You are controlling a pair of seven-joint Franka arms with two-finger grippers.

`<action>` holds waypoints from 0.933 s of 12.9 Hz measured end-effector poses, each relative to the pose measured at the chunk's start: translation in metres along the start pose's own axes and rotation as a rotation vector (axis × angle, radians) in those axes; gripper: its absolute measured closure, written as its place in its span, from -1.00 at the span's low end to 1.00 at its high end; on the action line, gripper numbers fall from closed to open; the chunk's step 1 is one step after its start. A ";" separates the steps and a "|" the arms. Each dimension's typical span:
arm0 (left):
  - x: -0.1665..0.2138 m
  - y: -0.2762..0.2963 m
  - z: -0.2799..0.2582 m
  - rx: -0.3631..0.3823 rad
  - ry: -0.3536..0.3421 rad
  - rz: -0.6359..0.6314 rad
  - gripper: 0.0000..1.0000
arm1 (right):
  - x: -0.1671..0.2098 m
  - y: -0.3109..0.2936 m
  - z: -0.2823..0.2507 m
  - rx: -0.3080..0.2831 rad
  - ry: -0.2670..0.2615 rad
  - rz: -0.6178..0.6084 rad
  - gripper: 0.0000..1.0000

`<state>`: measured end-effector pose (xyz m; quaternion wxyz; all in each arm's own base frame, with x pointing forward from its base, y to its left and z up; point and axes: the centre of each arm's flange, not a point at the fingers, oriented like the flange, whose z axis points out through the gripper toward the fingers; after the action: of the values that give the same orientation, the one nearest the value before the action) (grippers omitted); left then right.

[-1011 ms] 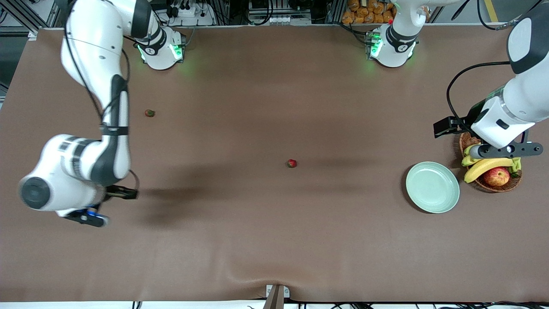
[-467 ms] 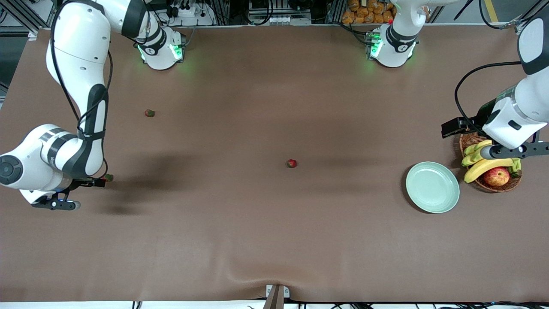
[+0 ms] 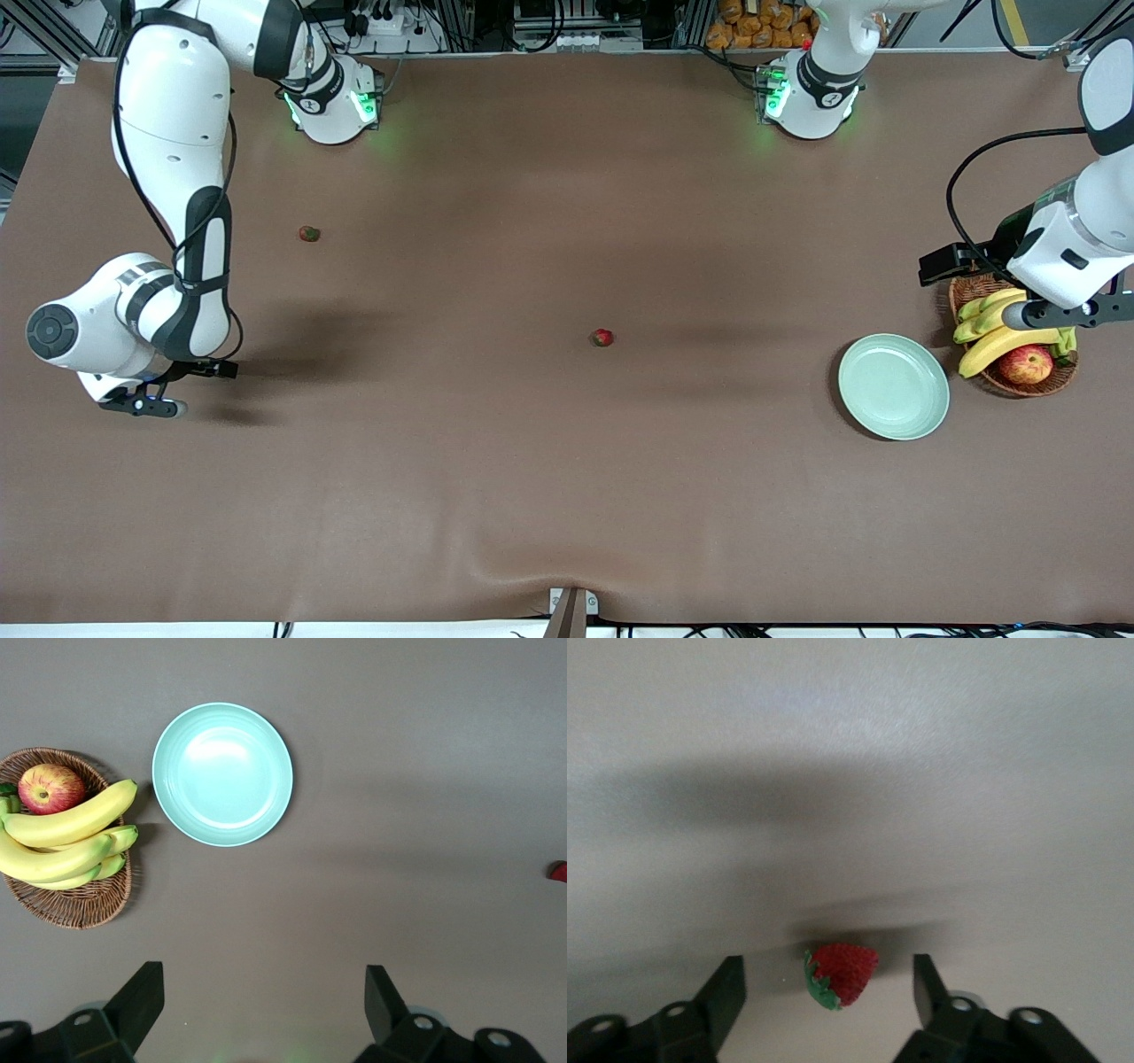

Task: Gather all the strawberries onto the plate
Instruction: 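Lower and close the right gripper on the second strawberry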

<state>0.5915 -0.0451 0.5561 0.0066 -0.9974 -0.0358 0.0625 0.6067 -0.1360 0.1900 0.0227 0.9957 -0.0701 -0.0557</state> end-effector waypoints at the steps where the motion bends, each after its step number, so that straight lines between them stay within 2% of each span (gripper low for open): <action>1: 0.000 0.000 0.000 0.000 0.000 0.000 -1.00 | -0.001 0.002 0.006 0.011 -0.007 0.004 -0.35; 2: 0.000 0.000 0.000 0.000 0.000 0.000 -1.00 | -0.002 0.005 0.010 0.019 -0.013 0.006 -0.33; 5: 0.000 0.000 -0.001 0.000 0.002 0.000 -1.00 | -0.002 0.007 0.011 0.027 -0.018 0.007 0.28; 8: 0.000 0.000 -0.006 -0.002 0.012 0.000 -1.00 | 0.003 -0.005 0.002 0.065 -0.045 0.001 0.28; 12: -0.001 0.000 -0.007 -0.002 0.014 0.000 -1.00 | 0.027 -0.047 -0.047 0.144 -0.110 0.063 0.28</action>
<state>0.5914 -0.0451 0.5632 0.0059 -0.9978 -0.0359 0.0556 0.6453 -0.0912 0.2311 -0.0509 0.9876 -0.1063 -0.1041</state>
